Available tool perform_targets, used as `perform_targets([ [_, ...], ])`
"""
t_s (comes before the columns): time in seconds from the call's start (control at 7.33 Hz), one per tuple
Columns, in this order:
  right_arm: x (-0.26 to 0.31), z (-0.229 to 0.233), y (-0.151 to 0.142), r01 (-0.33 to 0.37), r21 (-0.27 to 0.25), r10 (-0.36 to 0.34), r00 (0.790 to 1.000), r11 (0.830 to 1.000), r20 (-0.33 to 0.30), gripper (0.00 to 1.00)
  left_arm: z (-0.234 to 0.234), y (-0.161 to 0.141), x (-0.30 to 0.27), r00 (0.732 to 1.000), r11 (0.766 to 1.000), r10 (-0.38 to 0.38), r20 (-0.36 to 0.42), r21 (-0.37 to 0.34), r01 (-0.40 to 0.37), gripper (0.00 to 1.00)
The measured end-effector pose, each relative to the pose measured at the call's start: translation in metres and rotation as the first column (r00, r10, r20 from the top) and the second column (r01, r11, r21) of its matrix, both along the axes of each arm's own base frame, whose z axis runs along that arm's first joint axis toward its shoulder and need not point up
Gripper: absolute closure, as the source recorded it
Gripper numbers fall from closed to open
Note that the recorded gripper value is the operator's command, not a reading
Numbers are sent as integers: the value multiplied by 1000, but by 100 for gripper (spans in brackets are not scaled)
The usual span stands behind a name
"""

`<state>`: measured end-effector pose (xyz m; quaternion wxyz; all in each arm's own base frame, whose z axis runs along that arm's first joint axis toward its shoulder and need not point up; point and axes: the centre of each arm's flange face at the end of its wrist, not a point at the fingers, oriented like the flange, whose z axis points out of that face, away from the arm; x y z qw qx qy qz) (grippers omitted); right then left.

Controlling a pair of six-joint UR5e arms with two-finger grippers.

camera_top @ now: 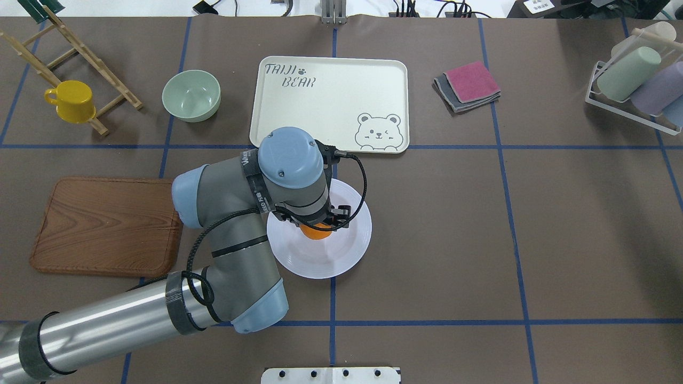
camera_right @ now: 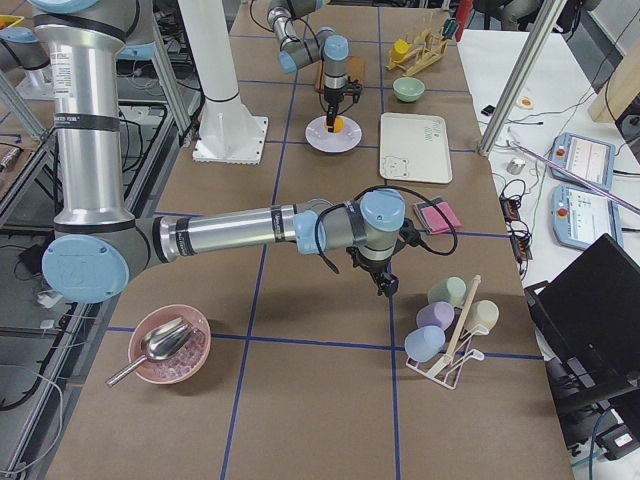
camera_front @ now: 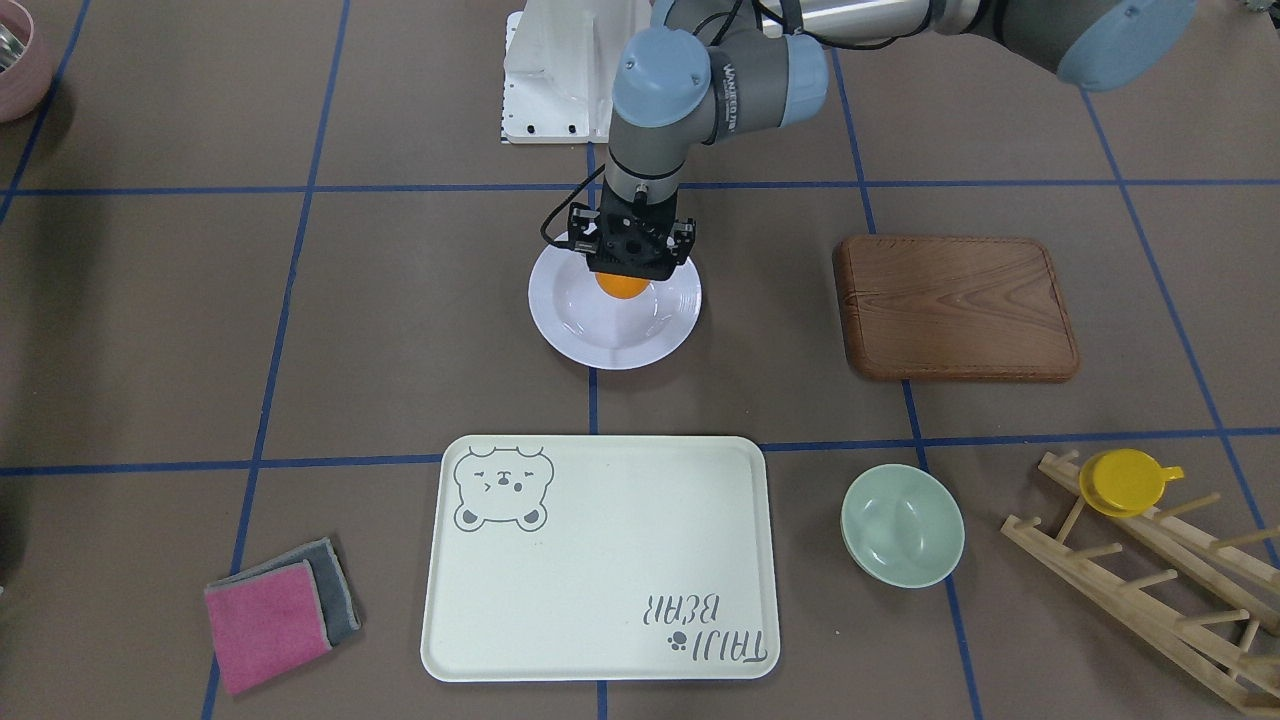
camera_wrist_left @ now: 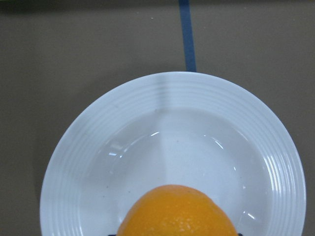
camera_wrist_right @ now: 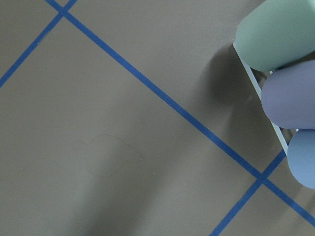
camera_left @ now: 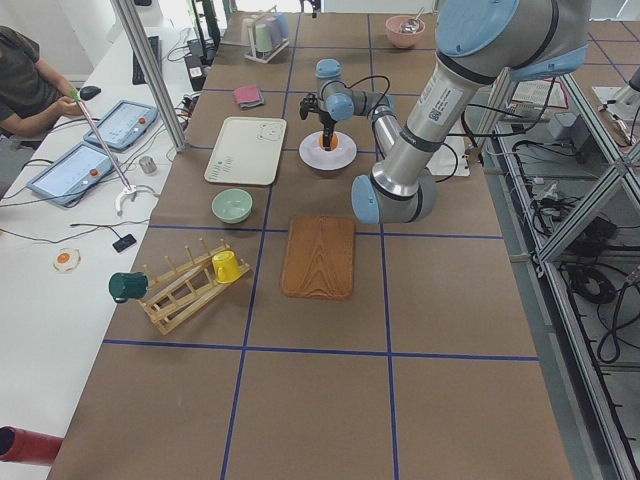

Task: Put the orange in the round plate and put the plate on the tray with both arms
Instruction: 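Carry the orange with the left gripper onto the white plate and release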

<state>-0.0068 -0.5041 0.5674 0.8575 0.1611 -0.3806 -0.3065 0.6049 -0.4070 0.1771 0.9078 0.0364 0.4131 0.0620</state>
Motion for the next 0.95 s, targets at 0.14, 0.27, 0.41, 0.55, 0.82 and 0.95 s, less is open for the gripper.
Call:
perform_targets([
  [0.14, 0, 0, 1, 1, 2, -1, 1000, 1000, 3, 0, 3, 1, 10, 1000, 1000, -3, 2, 13, 3, 76],
  [0.27, 0, 1, 4, 2, 3, -2, 1000, 1000, 11, 0, 5, 1, 15, 1000, 1000, -4, -1, 22, 4, 1],
  [0.41, -1, 2, 6, 2, 6, -2, 1000, 1000, 23, 0, 9, 1, 17, 1000, 999, -4, 1, 32, 4, 0],
  [0.55, -3, 1, 8, -6, -5, 6, 999, 1000, 39, 0, 13, 2, 19, 1000, 999, -4, 9, 50, 4, 0],
  [0.82, -27, -11, 10, -19, -66, 24, 997, 998, 74, 0, 10, 7, 20, 1000, 997, -6, 5, 77, 6, 0],
  [0.95, -52, -23, 12, -32, -103, 41, 995, 994, 89, 0, 4, 8, 11, 1000, 996, -10, -13, 87, 11, 0],
])
